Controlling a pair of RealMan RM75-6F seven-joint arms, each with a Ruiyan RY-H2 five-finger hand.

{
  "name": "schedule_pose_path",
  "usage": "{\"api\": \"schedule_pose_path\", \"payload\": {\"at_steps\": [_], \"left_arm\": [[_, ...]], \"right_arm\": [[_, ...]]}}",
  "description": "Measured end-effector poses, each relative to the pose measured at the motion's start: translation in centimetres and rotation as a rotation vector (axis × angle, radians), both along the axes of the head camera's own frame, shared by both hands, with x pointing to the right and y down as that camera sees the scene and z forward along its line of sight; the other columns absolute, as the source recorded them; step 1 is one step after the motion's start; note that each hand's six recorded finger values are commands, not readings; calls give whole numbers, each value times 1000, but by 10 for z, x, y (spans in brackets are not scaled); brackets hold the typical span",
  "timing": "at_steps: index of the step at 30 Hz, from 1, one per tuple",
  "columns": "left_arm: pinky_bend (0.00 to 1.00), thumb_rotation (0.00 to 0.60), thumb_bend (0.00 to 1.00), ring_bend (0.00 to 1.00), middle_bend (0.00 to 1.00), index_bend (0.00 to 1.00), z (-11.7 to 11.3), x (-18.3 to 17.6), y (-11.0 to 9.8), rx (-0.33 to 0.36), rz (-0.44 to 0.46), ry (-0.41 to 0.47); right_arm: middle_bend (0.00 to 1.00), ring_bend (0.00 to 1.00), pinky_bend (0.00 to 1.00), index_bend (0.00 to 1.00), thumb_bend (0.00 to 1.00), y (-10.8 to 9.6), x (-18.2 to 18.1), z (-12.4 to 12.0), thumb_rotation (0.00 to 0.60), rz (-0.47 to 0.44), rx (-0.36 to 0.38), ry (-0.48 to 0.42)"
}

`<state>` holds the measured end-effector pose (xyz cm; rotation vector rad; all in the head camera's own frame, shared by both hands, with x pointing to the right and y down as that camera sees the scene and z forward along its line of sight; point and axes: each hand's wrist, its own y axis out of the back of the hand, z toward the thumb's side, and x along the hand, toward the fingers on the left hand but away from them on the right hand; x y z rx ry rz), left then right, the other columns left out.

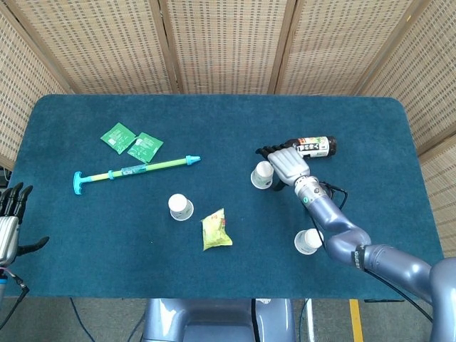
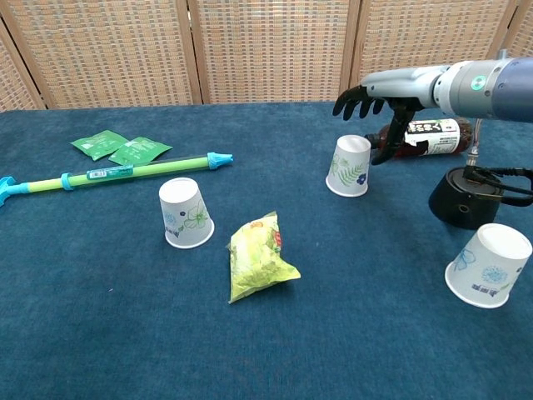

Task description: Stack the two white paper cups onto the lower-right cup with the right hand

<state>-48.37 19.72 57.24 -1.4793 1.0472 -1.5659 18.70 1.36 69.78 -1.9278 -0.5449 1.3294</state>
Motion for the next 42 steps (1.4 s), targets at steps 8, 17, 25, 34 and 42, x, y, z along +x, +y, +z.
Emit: {"api": "schedule_pose_path", "payload": {"at_steps": [8, 17, 25, 34, 42], "left_arm": [[0, 600, 0, 0, 0, 0, 0, 0, -1, 1, 2, 4], [0, 600, 0, 0, 0, 0, 0, 1, 0, 1, 2, 6], [0, 600, 0, 0, 0, 0, -1, 0, 0, 0, 2, 6], [0, 600, 0, 0, 0, 0, 0, 1, 1, -4, 3, 4], [0, 600, 0, 0, 0, 0, 1, 5, 2, -9, 21, 8]], "right_arm": [[312, 280, 277, 244, 324, 1, -9, 11, 600, 17, 1, 0], [445, 460, 454, 366, 408, -6, -11, 20, 600, 45, 43, 4], [536, 550, 533, 466, 484, -8, -15, 21, 600, 70, 52, -28], [537, 550, 532, 466, 504, -4, -21, -4, 600, 38, 76, -94], [537, 551, 533, 466, 516, 15, -15, -61, 600, -36, 106, -167]]}}
